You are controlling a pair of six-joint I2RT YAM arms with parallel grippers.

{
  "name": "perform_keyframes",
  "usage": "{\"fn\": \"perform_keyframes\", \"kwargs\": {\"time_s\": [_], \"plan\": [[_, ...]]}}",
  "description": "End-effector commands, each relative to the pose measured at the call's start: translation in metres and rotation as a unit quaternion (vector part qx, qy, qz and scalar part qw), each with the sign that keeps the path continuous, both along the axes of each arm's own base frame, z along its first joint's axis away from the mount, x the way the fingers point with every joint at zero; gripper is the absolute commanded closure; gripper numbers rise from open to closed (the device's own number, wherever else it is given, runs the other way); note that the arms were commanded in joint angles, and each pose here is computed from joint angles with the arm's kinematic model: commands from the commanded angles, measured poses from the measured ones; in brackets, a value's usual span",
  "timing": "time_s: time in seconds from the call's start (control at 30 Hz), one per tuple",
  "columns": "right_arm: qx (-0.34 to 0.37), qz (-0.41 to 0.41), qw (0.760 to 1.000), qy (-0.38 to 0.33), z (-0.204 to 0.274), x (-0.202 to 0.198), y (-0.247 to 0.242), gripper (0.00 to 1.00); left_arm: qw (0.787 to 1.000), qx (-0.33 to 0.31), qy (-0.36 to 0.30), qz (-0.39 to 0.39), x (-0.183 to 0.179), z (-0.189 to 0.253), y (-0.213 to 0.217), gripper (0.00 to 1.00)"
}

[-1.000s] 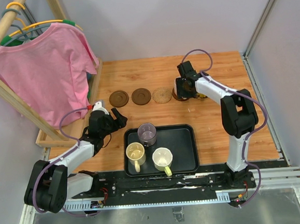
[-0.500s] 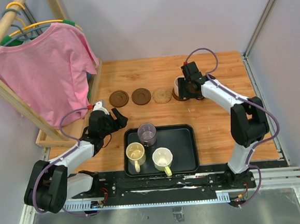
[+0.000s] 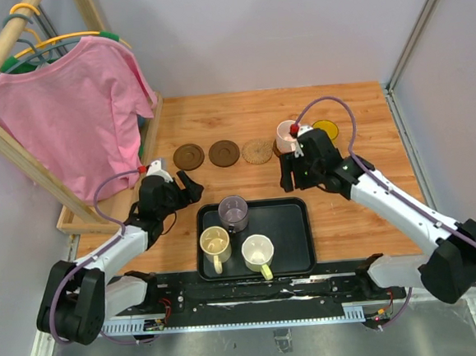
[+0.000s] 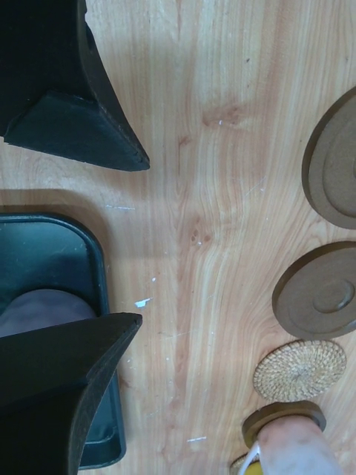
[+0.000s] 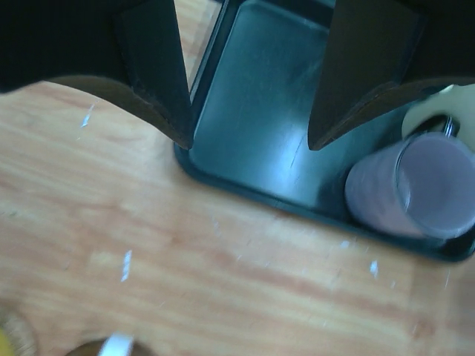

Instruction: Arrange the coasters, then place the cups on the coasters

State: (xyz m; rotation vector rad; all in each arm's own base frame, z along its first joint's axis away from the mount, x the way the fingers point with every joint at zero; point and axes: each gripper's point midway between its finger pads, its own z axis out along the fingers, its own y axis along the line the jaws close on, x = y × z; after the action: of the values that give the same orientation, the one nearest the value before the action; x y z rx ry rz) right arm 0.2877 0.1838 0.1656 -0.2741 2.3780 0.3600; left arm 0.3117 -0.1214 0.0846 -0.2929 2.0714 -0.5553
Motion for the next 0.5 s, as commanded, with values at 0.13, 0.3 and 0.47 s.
{"fn": "perform_keyframes", "kwargs": {"time_s": [0.13,0.3,0.47], "plan": [[-0.004,0.141,0.989,0.047,-0.010,-0.110,0.038,0.31,0.999,-0.002,-0.032,-0.023,-0.005,0.022,-0.009,0.17],[0.008,0.161,0.986,0.047,-0.003,-0.140,0.049,0.26,0.999,-0.012,-0.033,-0.032,-0.011,0.026,-0.018,0.17],[-0.005,0.170,0.984,0.052,-0.012,-0.167,0.053,0.20,0.998,-0.011,-0.043,-0.033,-0.018,0.031,-0.021,0.15]]}}
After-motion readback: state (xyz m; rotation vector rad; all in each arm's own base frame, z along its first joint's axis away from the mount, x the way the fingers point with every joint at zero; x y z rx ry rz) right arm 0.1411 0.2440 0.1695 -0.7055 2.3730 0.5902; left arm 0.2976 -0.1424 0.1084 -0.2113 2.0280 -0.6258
